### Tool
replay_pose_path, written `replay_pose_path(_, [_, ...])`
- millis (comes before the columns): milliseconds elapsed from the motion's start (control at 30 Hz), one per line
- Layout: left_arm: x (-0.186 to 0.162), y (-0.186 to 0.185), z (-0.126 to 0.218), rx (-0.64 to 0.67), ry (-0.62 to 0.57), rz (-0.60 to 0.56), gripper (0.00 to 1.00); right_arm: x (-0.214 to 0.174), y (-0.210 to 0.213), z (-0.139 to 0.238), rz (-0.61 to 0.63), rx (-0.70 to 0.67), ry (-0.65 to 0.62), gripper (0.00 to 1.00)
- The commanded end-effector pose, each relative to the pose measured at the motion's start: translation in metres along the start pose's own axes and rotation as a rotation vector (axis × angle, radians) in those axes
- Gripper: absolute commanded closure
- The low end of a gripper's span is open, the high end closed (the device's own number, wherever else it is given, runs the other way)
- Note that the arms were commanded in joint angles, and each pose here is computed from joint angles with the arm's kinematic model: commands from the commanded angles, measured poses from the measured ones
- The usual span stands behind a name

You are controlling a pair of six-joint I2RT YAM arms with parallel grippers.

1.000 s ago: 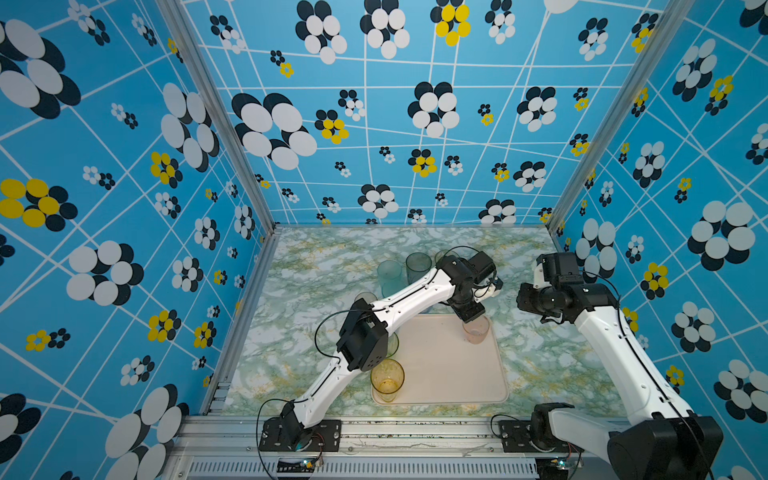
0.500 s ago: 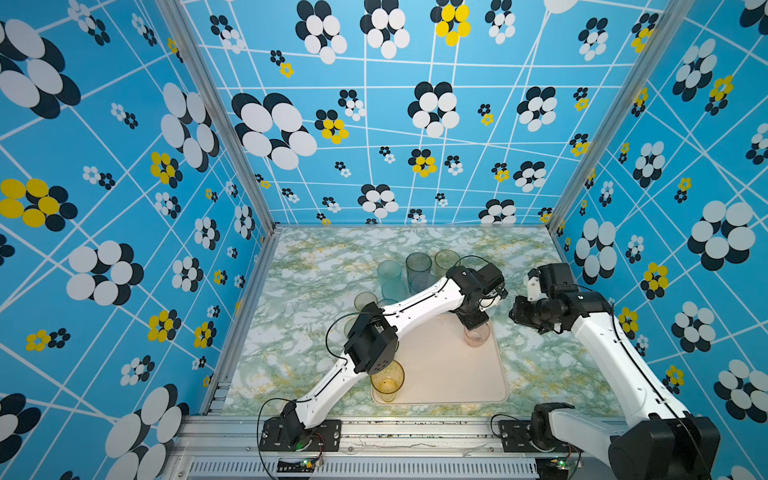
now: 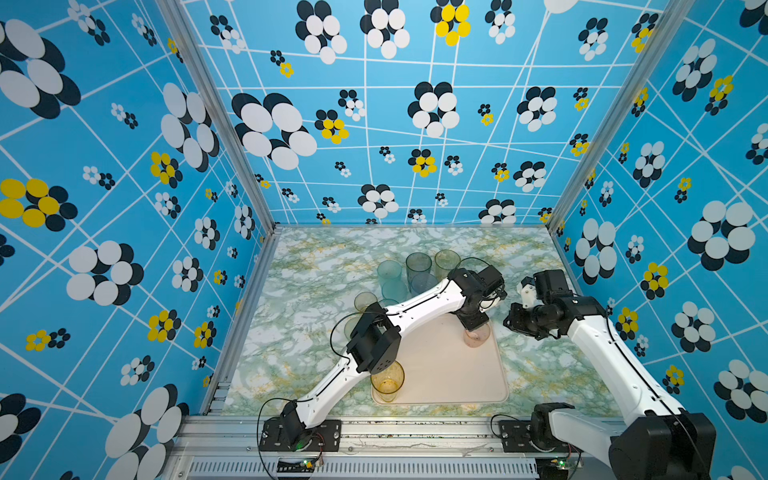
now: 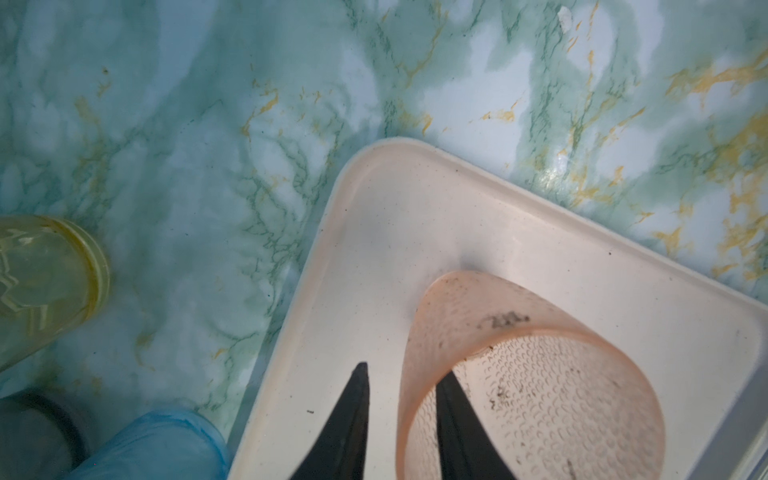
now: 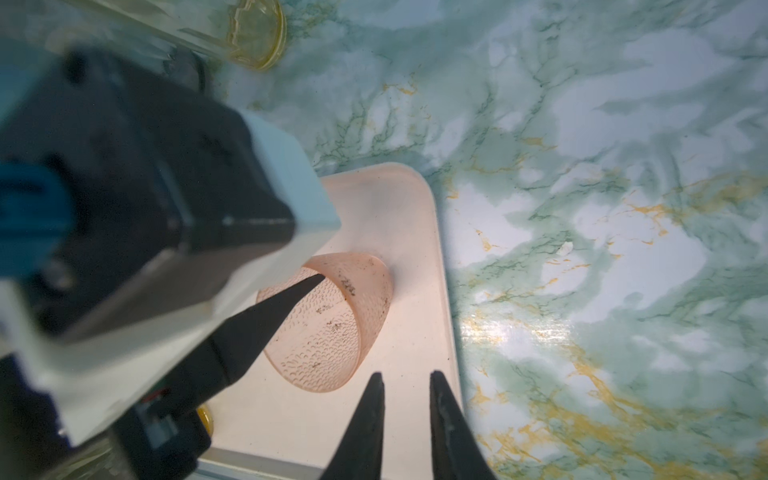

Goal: Place the glasses into the tray
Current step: 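Lower the pink cup onto the tray and open the left gripper, then withdraw the left gripper back over the cluster of cups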

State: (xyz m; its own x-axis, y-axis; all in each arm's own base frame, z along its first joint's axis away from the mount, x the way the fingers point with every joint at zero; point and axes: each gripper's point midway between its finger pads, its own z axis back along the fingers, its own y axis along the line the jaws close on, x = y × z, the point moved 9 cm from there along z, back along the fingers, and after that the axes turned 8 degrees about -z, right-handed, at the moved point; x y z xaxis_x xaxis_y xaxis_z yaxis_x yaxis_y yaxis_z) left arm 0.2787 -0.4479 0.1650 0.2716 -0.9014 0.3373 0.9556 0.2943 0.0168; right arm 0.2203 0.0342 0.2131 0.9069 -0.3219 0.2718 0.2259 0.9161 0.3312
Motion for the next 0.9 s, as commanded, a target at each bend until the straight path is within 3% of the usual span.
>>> replay_pose_path(0, [0.009,0.013,0.034,0.03,-0.09,0.037,0.66,-0.005,0.004,0.001,0.005,0.026,0.006,0.78])
replay_pose_path(233, [0.011,0.026,0.091,0.066,-0.202,0.061,0.65,-0.009,0.017,-0.007,0.05,0.045,0.036,0.79])
replay_pose_path(567, [-0.033,0.063,0.17,0.184,-0.341,0.197,0.66,-0.001,0.027,-0.019,0.072,0.019,0.043,0.81])
replay_pose_path(867, [-0.083,0.088,0.197,0.257,-0.367,0.321,0.66,0.005,0.031,-0.027,0.076,0.002,0.051,0.83])
